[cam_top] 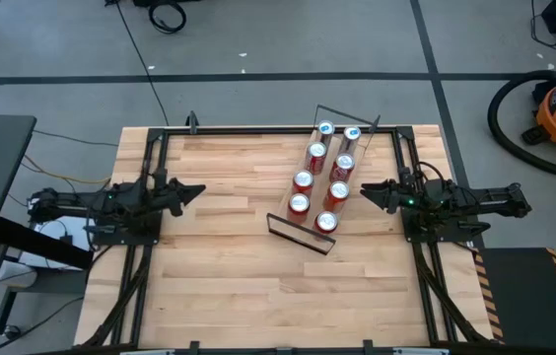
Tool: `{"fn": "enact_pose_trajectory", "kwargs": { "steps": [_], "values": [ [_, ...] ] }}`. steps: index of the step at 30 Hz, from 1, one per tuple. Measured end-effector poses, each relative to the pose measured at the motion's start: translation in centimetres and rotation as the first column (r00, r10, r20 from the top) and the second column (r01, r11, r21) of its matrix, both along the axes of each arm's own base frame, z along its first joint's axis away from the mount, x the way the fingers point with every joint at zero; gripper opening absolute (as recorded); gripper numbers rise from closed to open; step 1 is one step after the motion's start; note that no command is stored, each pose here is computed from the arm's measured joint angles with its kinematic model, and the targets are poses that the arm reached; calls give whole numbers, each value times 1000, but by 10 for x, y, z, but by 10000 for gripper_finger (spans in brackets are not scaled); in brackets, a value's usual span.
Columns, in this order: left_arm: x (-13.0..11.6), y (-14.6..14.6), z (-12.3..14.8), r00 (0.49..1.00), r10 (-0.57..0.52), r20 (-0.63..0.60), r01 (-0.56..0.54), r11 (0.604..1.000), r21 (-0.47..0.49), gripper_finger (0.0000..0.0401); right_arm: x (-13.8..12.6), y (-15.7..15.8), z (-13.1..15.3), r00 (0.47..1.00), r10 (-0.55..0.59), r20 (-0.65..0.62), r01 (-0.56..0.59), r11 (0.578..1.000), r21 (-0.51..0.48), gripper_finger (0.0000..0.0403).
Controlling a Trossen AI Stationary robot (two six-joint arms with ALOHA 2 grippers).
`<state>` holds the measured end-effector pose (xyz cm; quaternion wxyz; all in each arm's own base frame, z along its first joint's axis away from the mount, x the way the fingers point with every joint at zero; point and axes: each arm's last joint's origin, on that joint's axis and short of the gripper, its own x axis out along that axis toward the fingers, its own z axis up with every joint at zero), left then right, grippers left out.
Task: Place canned beverage on shelf
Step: Return to Home Position
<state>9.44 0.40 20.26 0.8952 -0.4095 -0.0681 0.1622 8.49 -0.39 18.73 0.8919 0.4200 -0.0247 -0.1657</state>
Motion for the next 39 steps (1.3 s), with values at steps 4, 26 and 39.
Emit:
{"fn": "enact_pose_trajectory", "kwargs": {
  "steps": [4, 26, 39],
  "values": [
    [3, 0, -13, 1000, 1, 12, 0, 999, -38, 5, 0, 0, 1, 1000, -6, 19, 6, 1000, 16, 347],
    [8, -3, -40, 999, -32, 22, 35, 988, -153, 4, 1, 2, 17, 981, 70, 180, -75, 997, 21, 347],
    [14, -3, -49, 995, -9, -99, -1, 995, -101, 4, 1, 1, 16, 988, 46, 147, -42, 999, -32, 347]
  ]
}}
